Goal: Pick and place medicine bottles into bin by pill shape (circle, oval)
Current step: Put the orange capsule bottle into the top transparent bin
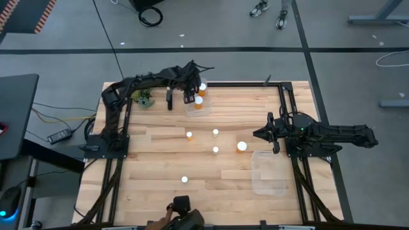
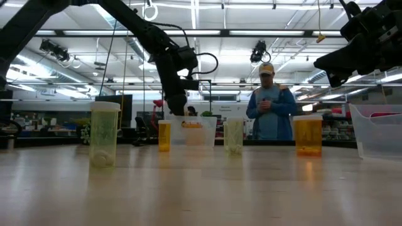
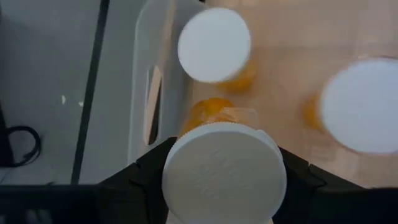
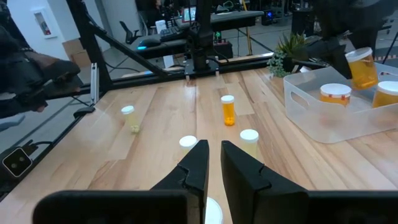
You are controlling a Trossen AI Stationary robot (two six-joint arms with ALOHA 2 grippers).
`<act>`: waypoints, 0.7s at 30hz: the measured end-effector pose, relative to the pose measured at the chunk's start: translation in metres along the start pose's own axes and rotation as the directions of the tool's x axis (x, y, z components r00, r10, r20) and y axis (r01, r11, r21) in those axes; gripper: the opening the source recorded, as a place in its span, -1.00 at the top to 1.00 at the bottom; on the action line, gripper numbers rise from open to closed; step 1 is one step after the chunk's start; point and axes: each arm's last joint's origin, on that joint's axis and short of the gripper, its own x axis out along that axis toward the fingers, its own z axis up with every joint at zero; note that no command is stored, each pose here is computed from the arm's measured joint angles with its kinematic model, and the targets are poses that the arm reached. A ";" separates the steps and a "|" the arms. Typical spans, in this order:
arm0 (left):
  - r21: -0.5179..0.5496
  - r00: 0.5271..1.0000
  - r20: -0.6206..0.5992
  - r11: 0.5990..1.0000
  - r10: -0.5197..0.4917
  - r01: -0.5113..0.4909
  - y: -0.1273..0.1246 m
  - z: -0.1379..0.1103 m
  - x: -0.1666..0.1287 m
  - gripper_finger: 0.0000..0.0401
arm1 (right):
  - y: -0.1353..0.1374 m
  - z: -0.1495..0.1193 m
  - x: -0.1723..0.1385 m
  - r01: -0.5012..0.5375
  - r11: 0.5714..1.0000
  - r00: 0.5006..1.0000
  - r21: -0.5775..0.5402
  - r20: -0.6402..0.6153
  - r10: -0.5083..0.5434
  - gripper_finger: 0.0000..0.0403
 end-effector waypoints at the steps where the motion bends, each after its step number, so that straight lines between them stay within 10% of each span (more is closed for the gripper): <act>1: 0.001 1.000 -0.021 1.000 -0.010 0.010 0.001 0.002 0.003 -0.05 | 0.000 0.000 0.000 0.000 1.000 1.000 0.000 0.000 0.000 0.76; 7: 0.025 0.973 -0.207 0.994 -0.099 0.106 0.000 0.002 0.014 -0.09 | 0.000 0.000 0.000 0.000 1.000 1.000 0.000 -0.001 0.000 0.76; 21: 0.010 0.973 -0.161 0.986 -0.162 0.166 0.001 0.004 0.014 -0.12 | 0.000 0.000 0.000 0.000 1.000 1.000 0.000 0.000 0.000 0.76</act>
